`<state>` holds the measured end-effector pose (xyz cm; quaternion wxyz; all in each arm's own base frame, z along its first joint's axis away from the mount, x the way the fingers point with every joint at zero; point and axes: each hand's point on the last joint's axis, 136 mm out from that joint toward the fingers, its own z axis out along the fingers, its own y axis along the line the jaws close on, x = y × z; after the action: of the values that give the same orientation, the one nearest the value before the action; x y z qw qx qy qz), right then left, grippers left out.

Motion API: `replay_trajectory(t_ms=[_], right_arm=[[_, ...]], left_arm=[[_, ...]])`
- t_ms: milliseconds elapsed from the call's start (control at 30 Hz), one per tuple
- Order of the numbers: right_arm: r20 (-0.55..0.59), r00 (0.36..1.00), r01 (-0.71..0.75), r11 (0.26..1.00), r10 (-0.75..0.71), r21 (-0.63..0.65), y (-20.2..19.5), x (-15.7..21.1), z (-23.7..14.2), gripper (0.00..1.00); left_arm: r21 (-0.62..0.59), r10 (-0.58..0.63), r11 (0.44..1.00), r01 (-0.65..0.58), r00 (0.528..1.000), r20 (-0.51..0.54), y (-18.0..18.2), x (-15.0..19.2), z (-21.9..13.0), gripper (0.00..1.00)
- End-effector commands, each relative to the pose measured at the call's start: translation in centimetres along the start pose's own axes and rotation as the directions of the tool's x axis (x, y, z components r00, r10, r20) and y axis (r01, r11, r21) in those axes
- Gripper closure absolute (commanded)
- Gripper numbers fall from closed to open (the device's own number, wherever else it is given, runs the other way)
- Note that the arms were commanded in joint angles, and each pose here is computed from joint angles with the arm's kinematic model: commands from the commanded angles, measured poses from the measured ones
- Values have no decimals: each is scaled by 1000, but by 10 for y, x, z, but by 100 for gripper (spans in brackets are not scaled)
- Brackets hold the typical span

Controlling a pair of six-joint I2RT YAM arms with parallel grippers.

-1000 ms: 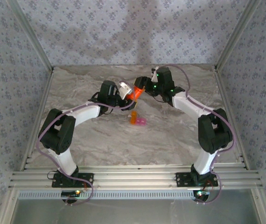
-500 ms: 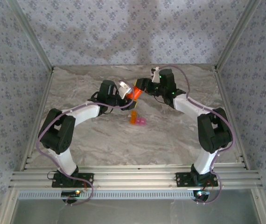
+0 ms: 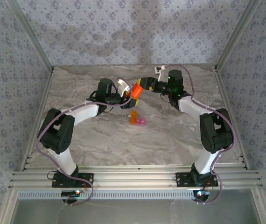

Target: Sort the pills into containers

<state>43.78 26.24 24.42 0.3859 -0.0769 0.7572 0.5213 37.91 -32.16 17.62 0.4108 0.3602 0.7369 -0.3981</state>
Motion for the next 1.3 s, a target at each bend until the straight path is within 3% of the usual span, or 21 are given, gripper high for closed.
replay_trajectory(t_ms=[0,200,233,867,1000,1267], right_arm=[[88,995,-59,992,49,109,-2,-28,-19,23],[117,972,-231,933,206,277,-32,-20,-30,23],[127,971,-230,935,202,270,-25,-29,-28,23],[-6,968,-237,925,251,298,-23,12,18,23],[-21,967,-238,929,254,284,-21,15,23,30],[-54,969,-222,946,241,237,-18,21,26,57]], left_arm=[[-66,83,995,-80,996,31,4,-20,-6,100],[-174,150,973,-154,988,-34,13,-9,-1,100],[-184,157,970,-162,987,-43,14,-8,0,100],[-196,185,960,-198,979,-83,13,-2,6,100],[-193,186,961,-199,979,-83,12,-2,6,100],[-188,183,963,-194,980,-75,12,-3,6,100]])
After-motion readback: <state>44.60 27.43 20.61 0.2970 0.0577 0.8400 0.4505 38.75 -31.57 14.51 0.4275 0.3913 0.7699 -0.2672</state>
